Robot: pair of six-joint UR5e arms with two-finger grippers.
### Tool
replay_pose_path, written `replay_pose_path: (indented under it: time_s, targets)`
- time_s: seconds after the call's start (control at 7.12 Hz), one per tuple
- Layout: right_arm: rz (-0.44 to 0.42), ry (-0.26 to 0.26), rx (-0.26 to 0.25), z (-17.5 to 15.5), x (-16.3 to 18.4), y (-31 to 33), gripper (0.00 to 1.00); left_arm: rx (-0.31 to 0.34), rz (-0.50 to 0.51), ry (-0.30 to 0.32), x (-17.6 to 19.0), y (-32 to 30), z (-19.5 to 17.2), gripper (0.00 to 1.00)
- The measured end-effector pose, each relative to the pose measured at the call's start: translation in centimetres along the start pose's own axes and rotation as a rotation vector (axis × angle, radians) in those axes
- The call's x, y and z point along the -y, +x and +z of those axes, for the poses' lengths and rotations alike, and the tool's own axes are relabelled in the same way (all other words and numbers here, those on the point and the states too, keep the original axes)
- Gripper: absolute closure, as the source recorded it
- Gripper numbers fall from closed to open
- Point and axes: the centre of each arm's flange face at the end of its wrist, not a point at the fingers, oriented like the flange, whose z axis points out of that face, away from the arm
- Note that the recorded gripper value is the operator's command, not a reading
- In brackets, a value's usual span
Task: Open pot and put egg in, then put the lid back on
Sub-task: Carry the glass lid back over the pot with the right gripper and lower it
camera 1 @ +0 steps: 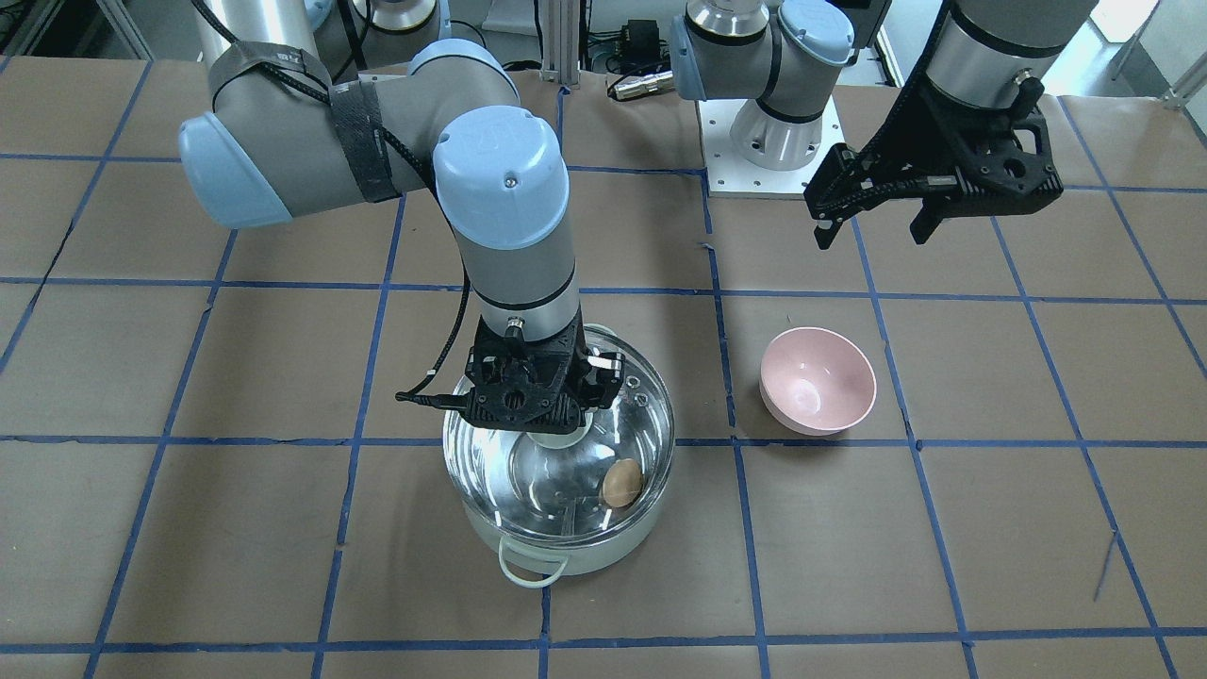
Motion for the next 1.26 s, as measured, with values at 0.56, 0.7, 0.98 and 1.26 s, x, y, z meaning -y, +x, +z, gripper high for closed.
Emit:
replay_pose_path:
  time_s: [0.56, 0.7, 0.98, 1.26]
  targets:
    - [-0.022, -0.002, -0.001, 0.17, -0.52, -0.69, 0.61, -0.002, -0.005, 0.002, 0.02, -0.02, -0.04, 0.01]
    - [-0.024, -0.003, -0.002, 0.33, -0.52, -0.70, 0.52, -0.002, -0.005, 0.003, 0.03, -0.03, -0.08, 0.01]
    - [-0.031, -0.004, -0.012, 0.72, -0.42, -0.64, 0.49, -0.002, -0.007, 0.002, 0.02, 0.01, -0.02, 0.01]
    - [-0.043, 0.000, -0.025, 0.89, -0.33, -0.52, 0.46, -0.002, -0.006, 0.002, -0.01, 0.11, 0.05, 0.01]
